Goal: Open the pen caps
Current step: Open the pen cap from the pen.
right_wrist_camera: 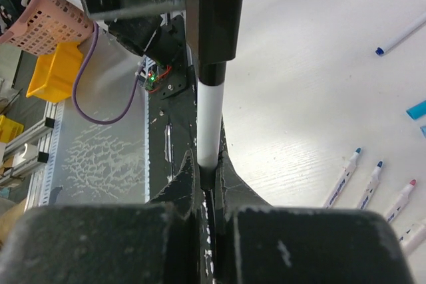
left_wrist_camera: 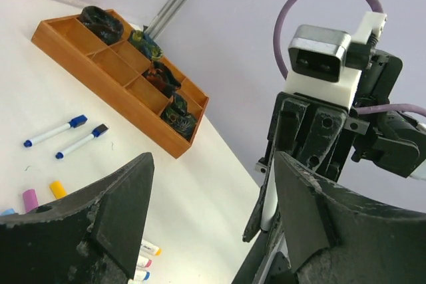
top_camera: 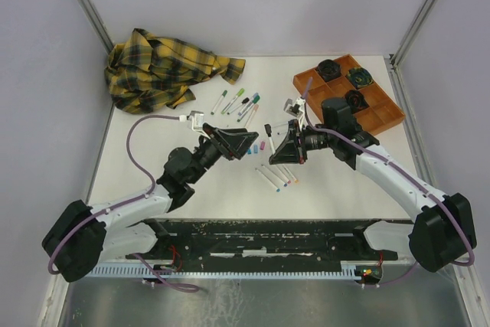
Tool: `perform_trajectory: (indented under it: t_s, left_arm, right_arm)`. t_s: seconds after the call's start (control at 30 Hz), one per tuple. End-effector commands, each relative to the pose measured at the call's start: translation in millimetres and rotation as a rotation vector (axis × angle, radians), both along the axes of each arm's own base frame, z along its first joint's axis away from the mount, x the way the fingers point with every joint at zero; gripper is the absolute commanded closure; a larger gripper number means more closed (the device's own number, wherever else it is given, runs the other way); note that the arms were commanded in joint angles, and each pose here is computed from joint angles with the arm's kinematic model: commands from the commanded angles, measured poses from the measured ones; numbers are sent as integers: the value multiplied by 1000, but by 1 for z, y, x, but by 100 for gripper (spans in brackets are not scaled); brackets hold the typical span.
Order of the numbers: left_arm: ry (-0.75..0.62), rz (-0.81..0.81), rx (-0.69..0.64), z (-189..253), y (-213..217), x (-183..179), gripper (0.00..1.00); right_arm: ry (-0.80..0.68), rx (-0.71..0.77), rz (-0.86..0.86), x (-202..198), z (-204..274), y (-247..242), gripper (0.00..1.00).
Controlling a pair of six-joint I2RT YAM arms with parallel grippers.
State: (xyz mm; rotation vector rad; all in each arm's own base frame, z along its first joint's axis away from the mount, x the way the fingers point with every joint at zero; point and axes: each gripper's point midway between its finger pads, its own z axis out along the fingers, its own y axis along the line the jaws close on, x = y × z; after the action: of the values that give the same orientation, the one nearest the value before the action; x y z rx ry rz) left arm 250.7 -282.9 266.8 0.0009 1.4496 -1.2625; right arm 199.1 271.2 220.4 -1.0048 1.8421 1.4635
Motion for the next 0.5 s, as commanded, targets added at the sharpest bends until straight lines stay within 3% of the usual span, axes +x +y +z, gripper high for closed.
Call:
perform_trajectory:
  t_s: [0.0, 0.23, 0.47]
  left_arm:
    - [16, -187, 9, 18, -12, -15, 21]
    - [15, -250, -7, 29, -22, -17, 22]
    - [39, -334, -46, 31, -39, -16, 37]
  right_arm:
    - [-100, -8, 24, -1, 14, -2, 100]
    - [-101, -30, 33, -3, 9, -1, 100]
    - [-102, -48, 52, -6, 5, 1, 100]
